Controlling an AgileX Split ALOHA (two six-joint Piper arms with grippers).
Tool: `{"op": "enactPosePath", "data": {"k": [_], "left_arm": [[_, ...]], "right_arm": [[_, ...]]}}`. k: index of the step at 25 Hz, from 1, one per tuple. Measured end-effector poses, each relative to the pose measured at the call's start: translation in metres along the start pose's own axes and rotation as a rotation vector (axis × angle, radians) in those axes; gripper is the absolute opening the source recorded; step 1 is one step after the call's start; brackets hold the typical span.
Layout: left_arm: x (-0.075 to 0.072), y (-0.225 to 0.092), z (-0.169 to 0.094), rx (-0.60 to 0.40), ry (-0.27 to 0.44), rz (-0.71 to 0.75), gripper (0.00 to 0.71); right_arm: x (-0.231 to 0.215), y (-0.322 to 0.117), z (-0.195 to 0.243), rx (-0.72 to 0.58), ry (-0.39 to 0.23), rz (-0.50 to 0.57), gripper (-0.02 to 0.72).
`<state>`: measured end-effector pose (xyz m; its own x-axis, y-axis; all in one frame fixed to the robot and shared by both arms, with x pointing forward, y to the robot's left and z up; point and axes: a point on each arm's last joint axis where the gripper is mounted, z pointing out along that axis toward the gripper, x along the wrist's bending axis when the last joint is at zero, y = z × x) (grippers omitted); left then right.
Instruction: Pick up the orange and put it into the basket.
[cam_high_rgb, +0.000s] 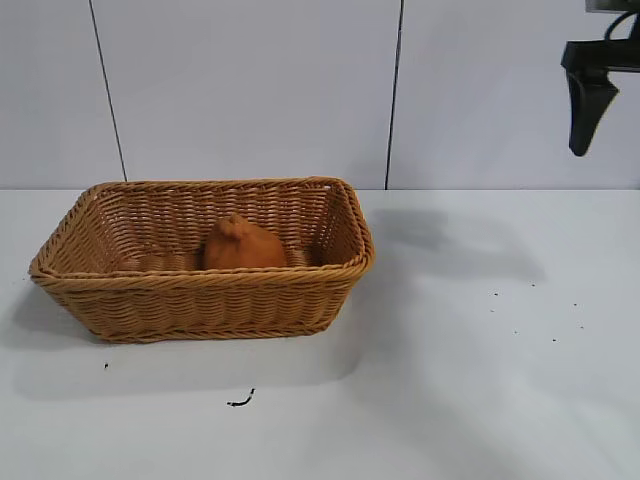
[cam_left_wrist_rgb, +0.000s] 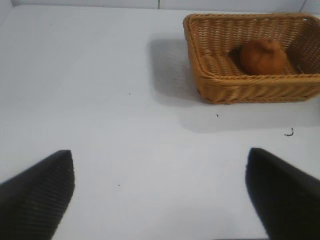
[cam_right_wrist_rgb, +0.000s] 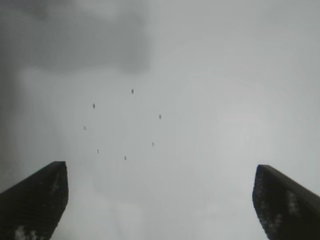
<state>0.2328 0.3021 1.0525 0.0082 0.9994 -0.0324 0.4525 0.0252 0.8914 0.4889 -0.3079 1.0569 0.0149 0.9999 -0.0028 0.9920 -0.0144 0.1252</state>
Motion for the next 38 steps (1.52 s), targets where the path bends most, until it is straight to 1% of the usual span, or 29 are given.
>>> {"op": "enactPosePath", "data": {"k": [4, 7, 13, 14, 16, 20, 23, 30, 32, 38], "left_arm": [[0.0, 0.0, 0.0, 0.0, 0.0, 0.0, 0.666], [0.0, 0.0, 0.0, 0.0, 0.0, 0.0, 0.666], [0.0, 0.0, 0.0, 0.0, 0.0, 0.0, 0.666], [0.0, 0.0, 0.0, 0.0, 0.0, 0.0, 0.666], [0.0, 0.0, 0.0, 0.0, 0.0, 0.0, 0.666], [0.0, 0.0, 0.0, 0.0, 0.0, 0.0, 0.666], [0.0, 0.0, 0.0, 0.0, 0.0, 0.0, 0.666], [0.0, 0.0, 0.0, 0.0, 0.0, 0.0, 0.666], [0.0, 0.0, 0.0, 0.0, 0.0, 0.0, 0.666], [0.0, 0.0, 0.0, -0.001, 0.0, 0.0, 0.666]], "right_arm": [[0.001, -0.058, -0.005, -0.034, -0.001, -0.007, 0.694], [0.002, -0.096, -0.003, -0.119, -0.003, -0.01, 0.694], [0.004, -0.165, 0.007, -0.371, -0.007, -0.026, 0.694], [0.005, -0.172, 0.004, -0.422, -0.008, -0.027, 0.694], [0.005, -0.186, -0.008, -0.566, -0.01, -0.029, 0.694], [0.006, -0.211, -0.02, -0.749, -0.017, -0.029, 0.694], [0.006, -0.224, -0.024, -0.832, -0.02, -0.029, 0.694], [0.007, -0.246, -0.028, -0.979, -0.025, -0.03, 0.694], [0.007, -0.251, -0.029, -1.007, -0.026, -0.03, 0.694], [0.007, -0.251, -0.028, -1.009, -0.026, -0.03, 0.694]]}}
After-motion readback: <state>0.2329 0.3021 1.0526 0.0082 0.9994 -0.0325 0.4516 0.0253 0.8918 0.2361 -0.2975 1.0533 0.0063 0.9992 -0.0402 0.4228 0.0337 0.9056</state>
